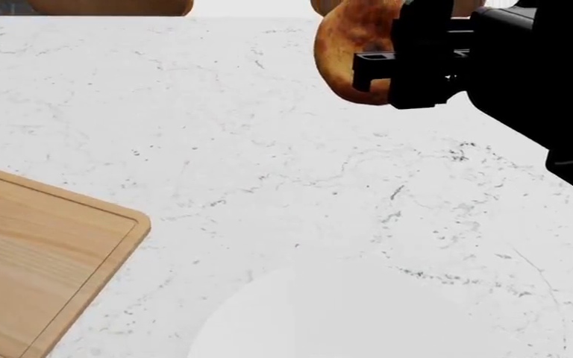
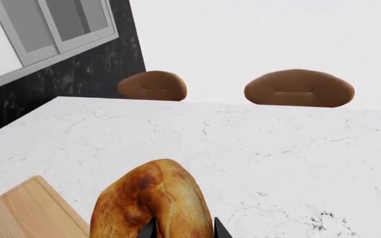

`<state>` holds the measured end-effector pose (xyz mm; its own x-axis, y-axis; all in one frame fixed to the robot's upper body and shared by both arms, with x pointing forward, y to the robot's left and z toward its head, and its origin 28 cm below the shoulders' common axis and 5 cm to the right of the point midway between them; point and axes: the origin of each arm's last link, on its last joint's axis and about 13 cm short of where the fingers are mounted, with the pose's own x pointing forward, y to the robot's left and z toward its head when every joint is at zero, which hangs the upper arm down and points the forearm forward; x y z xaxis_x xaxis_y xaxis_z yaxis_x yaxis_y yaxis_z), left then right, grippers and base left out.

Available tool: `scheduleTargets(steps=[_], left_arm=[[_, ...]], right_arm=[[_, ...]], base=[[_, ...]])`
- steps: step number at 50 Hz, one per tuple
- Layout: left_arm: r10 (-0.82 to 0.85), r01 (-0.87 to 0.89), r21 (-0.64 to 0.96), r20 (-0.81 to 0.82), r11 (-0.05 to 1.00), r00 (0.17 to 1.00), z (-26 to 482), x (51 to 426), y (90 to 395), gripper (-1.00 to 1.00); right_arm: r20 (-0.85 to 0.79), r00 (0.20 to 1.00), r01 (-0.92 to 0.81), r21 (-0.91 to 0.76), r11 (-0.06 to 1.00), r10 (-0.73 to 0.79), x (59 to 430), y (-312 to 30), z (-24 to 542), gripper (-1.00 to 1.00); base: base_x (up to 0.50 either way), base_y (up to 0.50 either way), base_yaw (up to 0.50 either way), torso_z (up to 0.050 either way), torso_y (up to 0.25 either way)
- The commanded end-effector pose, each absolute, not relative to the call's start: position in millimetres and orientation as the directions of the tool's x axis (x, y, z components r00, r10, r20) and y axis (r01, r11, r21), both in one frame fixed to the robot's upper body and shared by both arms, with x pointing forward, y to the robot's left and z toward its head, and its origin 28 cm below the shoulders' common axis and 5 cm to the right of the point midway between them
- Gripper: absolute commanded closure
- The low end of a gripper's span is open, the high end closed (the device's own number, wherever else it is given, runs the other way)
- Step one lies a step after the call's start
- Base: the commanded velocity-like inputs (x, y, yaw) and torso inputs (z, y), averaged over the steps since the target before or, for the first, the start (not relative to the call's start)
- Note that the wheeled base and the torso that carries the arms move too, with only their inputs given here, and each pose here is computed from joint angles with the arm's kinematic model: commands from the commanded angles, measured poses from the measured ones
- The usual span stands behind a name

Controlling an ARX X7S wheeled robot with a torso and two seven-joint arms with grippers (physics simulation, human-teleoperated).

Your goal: Place all breads on the cutting board.

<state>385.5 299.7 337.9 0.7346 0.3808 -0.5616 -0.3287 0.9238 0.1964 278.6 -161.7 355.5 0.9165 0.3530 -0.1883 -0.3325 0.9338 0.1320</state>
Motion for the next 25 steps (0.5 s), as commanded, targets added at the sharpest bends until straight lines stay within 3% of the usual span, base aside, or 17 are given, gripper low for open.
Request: scheduleTargets(steps=[1, 25], left_arm=[[0.394, -0.304, 0.251, -0.598, 0.919, 0.698, 327, 385, 299, 1.0], [0.406, -0.274, 0.302, -0.617, 0.913, 0.674, 317, 385, 301, 1.0]], right_arm=[[-0.183, 0.918, -0.332, 0.129, 0.935, 0.351, 278, -164, 353, 1.0], [-0.179, 0.92, -0.329, 0.131, 0.935, 0.348, 276, -164, 352, 1.0]], base=[[0.0, 0.01, 0.0, 0.0, 0.0], [0.0, 0.01, 0.0, 0.0, 0.0]])
